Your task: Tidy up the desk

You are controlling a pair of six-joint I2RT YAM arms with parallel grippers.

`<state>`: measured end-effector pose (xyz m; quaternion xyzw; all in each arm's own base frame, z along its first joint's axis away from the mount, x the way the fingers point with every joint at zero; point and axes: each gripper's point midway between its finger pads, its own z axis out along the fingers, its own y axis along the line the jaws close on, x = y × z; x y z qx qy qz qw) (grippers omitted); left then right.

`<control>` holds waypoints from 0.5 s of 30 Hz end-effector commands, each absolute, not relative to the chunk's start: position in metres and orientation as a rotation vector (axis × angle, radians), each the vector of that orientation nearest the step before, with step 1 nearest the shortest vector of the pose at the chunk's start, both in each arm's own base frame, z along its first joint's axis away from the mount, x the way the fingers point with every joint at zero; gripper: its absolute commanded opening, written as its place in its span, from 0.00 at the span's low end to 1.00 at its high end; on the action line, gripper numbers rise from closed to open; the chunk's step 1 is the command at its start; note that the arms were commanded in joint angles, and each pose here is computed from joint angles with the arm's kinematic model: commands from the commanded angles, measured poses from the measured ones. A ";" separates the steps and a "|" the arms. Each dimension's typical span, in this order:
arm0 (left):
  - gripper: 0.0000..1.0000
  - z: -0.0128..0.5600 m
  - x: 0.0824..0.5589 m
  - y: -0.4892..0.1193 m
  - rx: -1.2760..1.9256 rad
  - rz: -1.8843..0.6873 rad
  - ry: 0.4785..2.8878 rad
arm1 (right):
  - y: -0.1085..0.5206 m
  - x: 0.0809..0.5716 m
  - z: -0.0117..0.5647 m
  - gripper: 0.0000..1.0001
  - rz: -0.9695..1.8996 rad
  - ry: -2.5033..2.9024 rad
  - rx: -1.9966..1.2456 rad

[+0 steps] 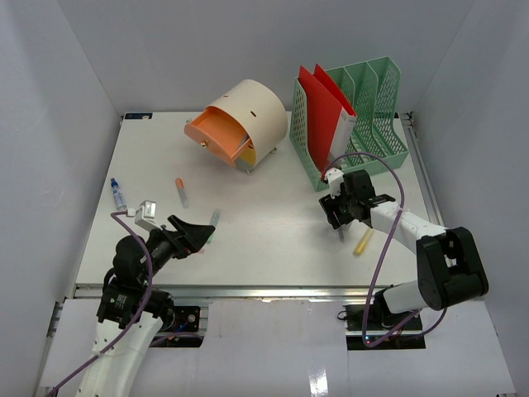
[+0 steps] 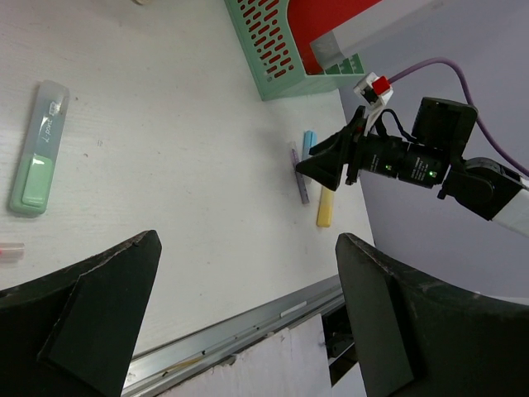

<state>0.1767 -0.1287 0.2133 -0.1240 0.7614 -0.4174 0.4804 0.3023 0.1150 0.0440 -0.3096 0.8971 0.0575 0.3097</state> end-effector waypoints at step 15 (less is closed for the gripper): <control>0.98 0.203 0.174 -0.137 -0.280 -1.060 1.913 | 0.126 0.315 0.033 0.58 0.187 2.392 -0.800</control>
